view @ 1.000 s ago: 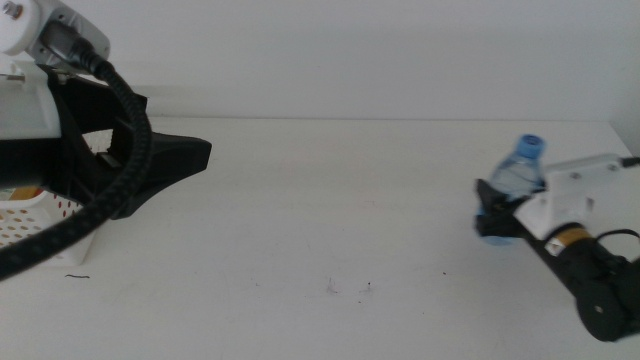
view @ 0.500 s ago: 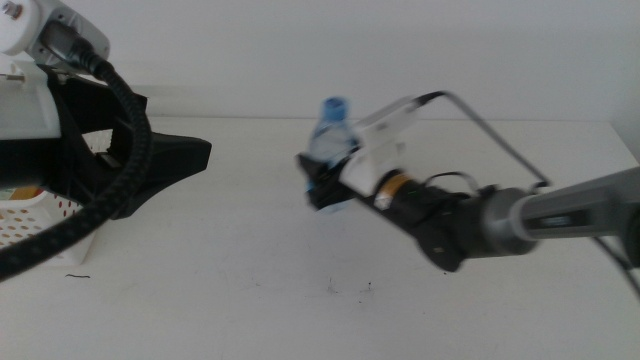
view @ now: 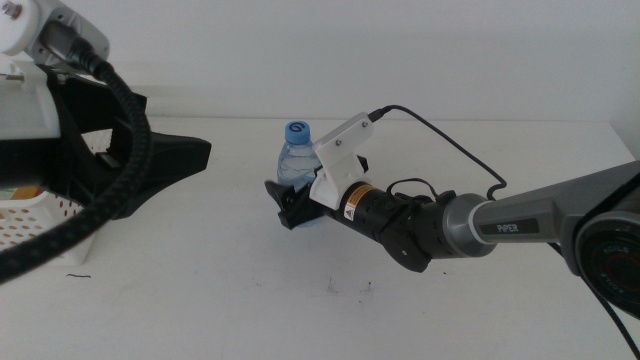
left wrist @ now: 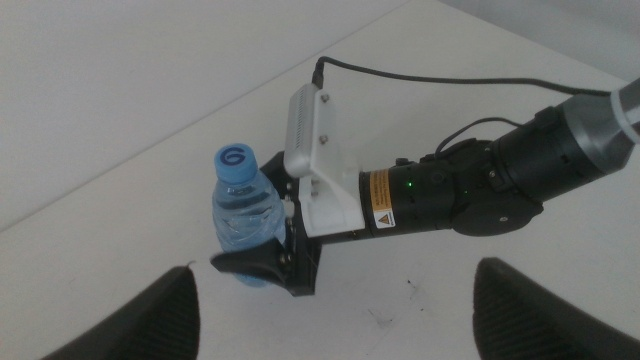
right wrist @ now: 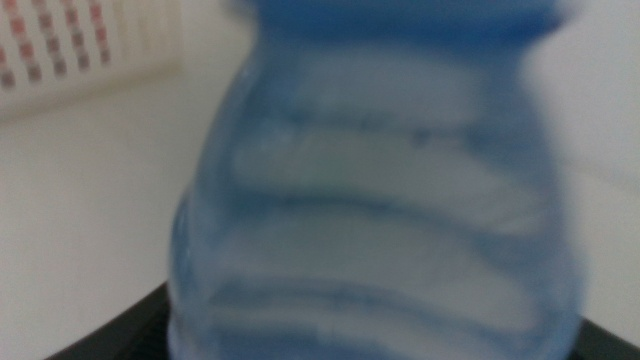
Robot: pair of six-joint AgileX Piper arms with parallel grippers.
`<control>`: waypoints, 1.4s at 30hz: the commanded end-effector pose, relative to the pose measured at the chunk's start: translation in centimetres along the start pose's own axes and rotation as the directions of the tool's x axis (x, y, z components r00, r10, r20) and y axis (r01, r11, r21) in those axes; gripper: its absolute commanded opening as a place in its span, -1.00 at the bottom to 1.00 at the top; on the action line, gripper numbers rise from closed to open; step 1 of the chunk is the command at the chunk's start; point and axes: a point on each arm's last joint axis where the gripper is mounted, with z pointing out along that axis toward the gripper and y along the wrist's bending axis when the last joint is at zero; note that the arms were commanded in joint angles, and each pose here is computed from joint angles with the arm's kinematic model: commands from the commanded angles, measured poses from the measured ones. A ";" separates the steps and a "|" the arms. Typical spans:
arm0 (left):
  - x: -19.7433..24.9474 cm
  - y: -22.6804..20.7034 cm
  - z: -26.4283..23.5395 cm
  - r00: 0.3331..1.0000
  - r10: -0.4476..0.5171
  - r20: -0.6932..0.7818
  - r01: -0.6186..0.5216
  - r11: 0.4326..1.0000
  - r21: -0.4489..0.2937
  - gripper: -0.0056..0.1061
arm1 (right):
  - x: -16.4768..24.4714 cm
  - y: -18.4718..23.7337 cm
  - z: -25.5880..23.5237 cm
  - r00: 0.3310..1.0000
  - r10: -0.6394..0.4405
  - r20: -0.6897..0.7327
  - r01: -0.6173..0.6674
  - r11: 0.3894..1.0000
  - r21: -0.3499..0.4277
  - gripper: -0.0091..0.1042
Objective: Use arms to grab the bottles and put them into the dustbin to the left of the table.
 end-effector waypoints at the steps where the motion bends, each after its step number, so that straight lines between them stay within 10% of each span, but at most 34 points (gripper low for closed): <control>1: -0.1 0.0 0.0 1.000 -0.004 0.009 0.004 1.000 -0.002 0.78 | -0.8 0.1 -0.5 0.995 -0.015 -0.095 0.015 1.000 -0.002 0.80; 17: -0.1 0.0 0.0 1.000 -0.003 0.008 0.003 1.000 -0.003 0.78 | -13.4 0.6 -21.6 0.844 0.183 -0.503 -0.110 0.979 0.172 0.76; 26: 0.0 0.0 0.0 1.000 0.000 0.005 0.000 1.000 -0.004 0.78 | -21.3 0.7 -29.9 0.938 0.160 -0.307 -0.112 0.980 0.167 0.76; 42: 0.4 0.7 -0.1 0.996 0.073 -0.047 -0.077 0.994 -0.078 0.78 | -21.8 0.7 -31.0 0.947 0.176 -0.268 -0.132 0.976 0.174 0.76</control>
